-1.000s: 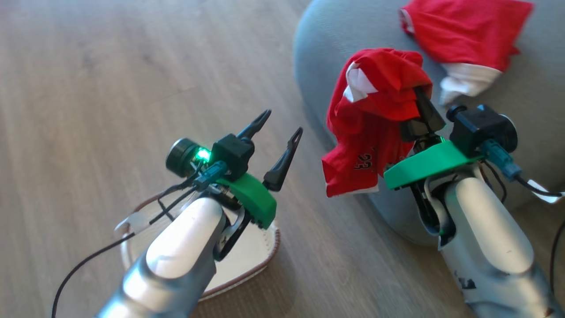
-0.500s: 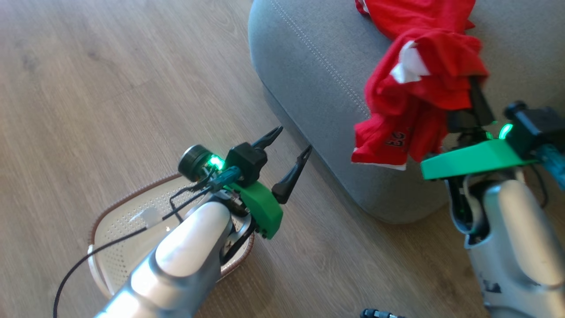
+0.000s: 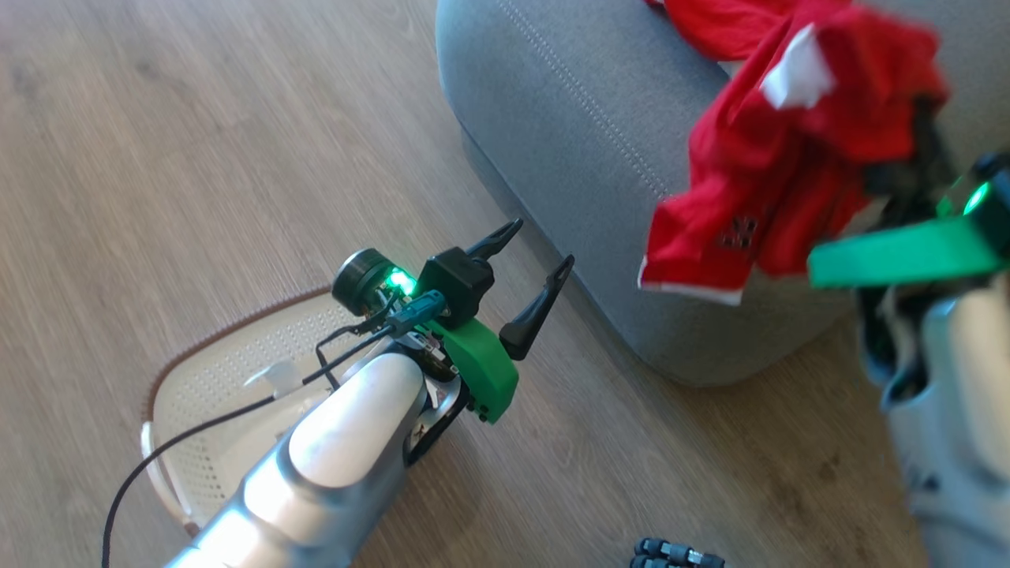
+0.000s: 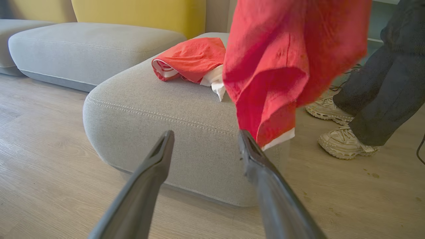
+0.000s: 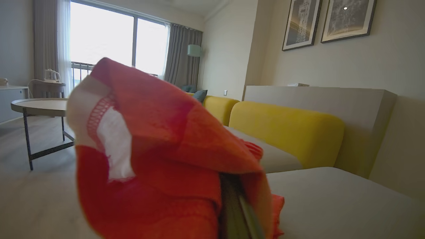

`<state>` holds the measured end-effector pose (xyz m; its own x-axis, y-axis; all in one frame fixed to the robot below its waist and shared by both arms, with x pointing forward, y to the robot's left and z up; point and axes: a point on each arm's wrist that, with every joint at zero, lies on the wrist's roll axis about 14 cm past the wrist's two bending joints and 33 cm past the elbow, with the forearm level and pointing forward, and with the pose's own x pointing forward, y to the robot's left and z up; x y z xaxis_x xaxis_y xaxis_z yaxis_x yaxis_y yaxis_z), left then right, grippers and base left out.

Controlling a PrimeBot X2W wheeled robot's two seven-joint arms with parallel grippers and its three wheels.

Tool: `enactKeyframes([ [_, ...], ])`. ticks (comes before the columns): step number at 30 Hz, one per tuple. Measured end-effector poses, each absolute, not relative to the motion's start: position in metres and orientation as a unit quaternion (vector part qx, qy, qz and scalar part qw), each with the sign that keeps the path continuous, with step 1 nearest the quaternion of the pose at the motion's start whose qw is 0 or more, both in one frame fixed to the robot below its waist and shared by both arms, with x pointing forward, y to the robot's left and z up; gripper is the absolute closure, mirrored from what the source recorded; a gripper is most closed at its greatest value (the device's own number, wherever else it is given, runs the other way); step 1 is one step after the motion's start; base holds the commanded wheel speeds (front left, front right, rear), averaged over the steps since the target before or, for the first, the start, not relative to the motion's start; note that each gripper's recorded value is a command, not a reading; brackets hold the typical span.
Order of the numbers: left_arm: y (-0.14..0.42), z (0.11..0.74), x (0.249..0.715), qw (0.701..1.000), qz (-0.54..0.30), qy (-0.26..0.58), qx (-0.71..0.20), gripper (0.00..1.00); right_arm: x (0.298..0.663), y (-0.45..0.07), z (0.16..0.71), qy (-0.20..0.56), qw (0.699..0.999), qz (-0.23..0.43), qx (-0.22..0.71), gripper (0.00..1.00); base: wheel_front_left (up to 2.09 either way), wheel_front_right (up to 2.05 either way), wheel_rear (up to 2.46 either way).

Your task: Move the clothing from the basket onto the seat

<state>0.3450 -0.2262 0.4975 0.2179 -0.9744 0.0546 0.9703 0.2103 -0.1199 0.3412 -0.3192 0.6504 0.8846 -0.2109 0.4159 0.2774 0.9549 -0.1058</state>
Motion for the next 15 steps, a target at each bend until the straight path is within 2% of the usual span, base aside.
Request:
enactKeyframes([
  [7,-0.221,0.478,0.357,0.78,-0.622,0.027,-0.069,0.0,0.377,-0.347,0.699,-0.229,0.952,-0.125,-0.158,1.0,0.0,0.0,0.0],
  [15,-0.218,0.469,0.38,0.783,-0.616,0.02,-0.085,0.0,0.42,-0.38,0.723,-0.215,0.938,-0.14,-0.233,1.0,0.0,0.0,0.0],
])
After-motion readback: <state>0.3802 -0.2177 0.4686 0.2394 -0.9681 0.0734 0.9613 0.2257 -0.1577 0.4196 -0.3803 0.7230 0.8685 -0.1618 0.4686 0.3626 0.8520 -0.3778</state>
